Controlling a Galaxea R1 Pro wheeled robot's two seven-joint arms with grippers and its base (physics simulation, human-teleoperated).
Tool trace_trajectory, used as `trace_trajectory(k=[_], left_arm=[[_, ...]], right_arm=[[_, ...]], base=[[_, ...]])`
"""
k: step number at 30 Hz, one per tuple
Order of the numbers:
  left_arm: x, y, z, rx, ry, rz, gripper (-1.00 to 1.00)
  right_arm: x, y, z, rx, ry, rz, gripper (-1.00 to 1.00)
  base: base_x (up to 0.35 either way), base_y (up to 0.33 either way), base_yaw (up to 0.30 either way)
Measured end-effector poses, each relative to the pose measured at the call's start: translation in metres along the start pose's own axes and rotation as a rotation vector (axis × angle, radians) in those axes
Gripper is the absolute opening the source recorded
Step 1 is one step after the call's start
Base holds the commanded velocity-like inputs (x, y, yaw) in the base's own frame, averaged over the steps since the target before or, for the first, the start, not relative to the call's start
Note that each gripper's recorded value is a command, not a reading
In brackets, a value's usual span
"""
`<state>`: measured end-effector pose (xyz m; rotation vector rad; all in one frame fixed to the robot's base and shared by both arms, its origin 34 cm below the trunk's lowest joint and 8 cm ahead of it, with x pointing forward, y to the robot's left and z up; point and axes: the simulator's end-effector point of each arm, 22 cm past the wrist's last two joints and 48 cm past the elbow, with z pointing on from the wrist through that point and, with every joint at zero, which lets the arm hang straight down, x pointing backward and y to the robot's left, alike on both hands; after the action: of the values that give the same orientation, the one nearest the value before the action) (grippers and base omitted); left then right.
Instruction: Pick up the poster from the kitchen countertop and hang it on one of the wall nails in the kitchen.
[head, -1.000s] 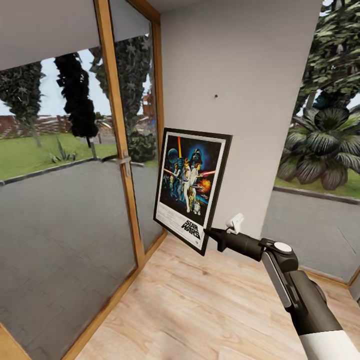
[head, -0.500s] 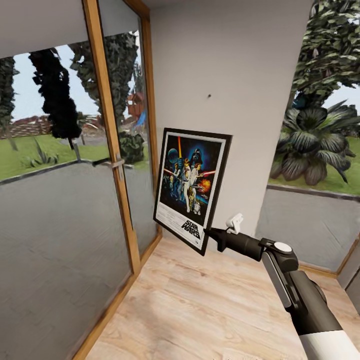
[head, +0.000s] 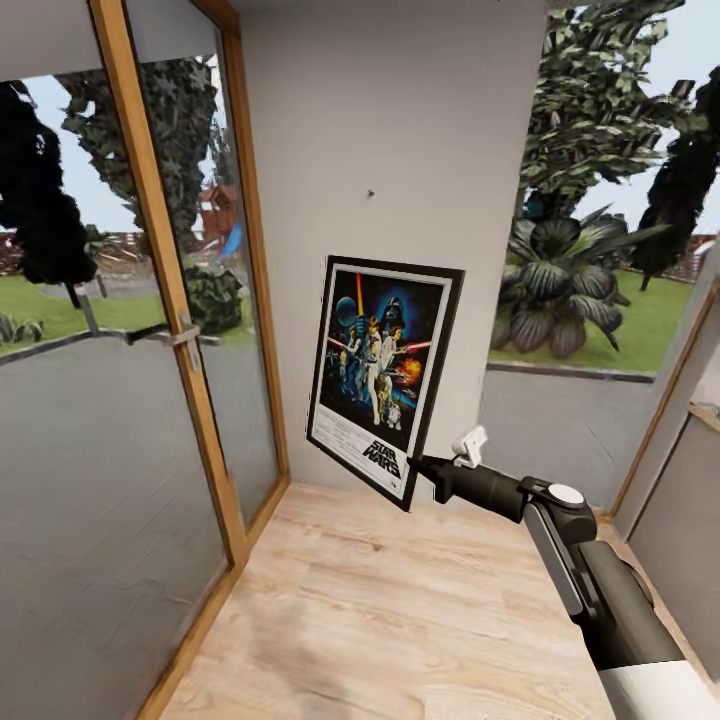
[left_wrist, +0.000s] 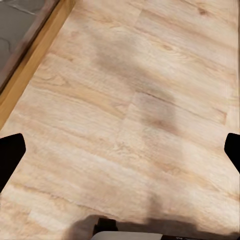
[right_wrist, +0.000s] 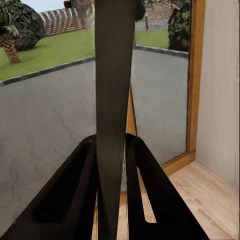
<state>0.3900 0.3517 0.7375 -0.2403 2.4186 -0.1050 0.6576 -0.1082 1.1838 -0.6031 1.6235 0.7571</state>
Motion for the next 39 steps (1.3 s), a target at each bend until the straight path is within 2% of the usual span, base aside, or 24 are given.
trace_trajectory(k=[7, 15, 27, 39], left_arm=[[-0.001, -0.0007, -0.0001, 0.003, -0.003, 0.0, 1.0], [-0.002, -0.0006, -0.0002, 0.003, -0.005, 0.0, 1.0], [-0.0025, -0.0007, -0.0004, 0.003, -0.007, 0.0, 1.0], [-0.0021, -0.0009, -0.0006, 0.003, -0.006, 0.0, 1.0]], right_arm=[[-0.0014, 0.0006, -0.0005, 0.0, -0.002, -0.002, -1.0], [-0.0028, 0.0013, -0.0008, 0.0, -0.003, -0.005, -1.0], [-0.004, 0.0019, -0.0011, -0.001, -0.006, -0.006, -1.0], [-0.0041, 0.0021, -0.0012, -0.001, -0.006, -0.006, -1.0]], base=[[0.072, 0.239, -0.3], [0.01, 0.033, -0.266], [0.026, 0.022, -0.026], [0.236, 0.183, 0.0]])
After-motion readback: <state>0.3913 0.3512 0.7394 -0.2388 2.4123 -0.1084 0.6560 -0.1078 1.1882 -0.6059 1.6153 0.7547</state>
